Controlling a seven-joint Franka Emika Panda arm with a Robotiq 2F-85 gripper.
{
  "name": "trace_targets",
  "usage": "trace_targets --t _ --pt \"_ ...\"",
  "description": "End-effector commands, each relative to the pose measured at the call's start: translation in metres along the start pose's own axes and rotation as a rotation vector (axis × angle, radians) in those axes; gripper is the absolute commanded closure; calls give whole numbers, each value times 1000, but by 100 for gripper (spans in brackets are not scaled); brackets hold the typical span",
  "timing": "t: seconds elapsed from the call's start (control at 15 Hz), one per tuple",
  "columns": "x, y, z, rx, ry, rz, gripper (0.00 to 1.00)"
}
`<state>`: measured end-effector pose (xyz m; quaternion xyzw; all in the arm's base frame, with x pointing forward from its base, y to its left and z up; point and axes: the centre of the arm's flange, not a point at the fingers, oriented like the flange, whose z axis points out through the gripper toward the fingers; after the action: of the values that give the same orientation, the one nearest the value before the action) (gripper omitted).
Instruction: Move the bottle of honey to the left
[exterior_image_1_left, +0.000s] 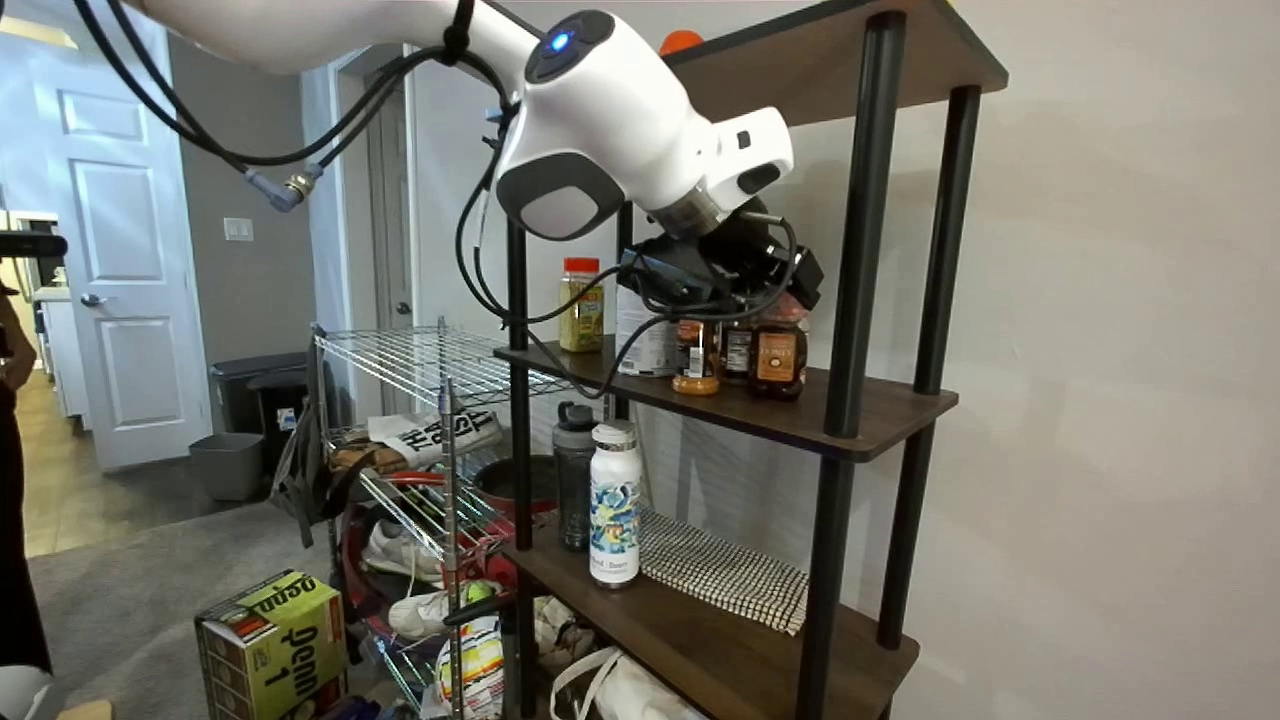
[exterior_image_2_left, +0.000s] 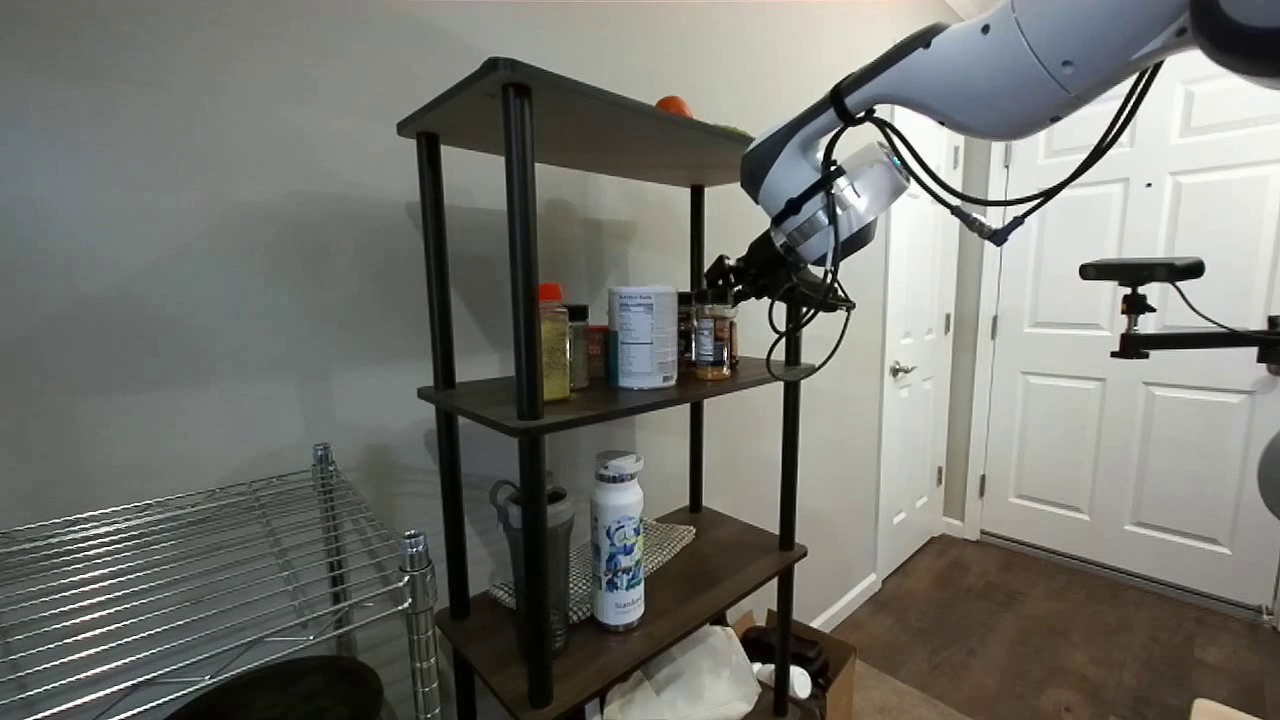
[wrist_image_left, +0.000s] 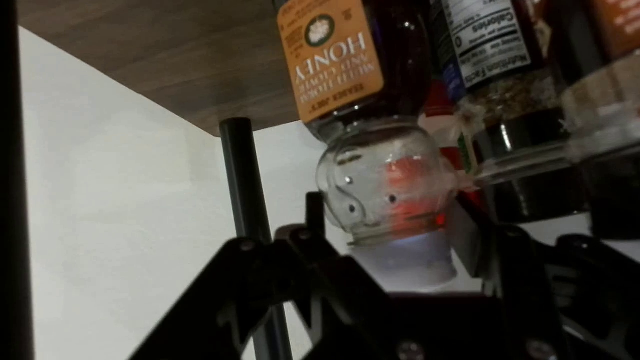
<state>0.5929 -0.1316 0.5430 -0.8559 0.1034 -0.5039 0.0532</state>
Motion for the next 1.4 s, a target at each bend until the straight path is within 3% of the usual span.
trace_targets --t 0.0,0.07,0.27,0.4,0.93,1.33 --pt "3 17 18 -28 18 -15 66" --pt "6 22 16 -40 23 -14 73" --pt "12 34 9 -64 30 -10 76" --pt "16 40 1 -71 35 -8 83" --pt "18 42 -18 -67 23 -20 83" --pt "5 47 -59 15 -65 -113 83"
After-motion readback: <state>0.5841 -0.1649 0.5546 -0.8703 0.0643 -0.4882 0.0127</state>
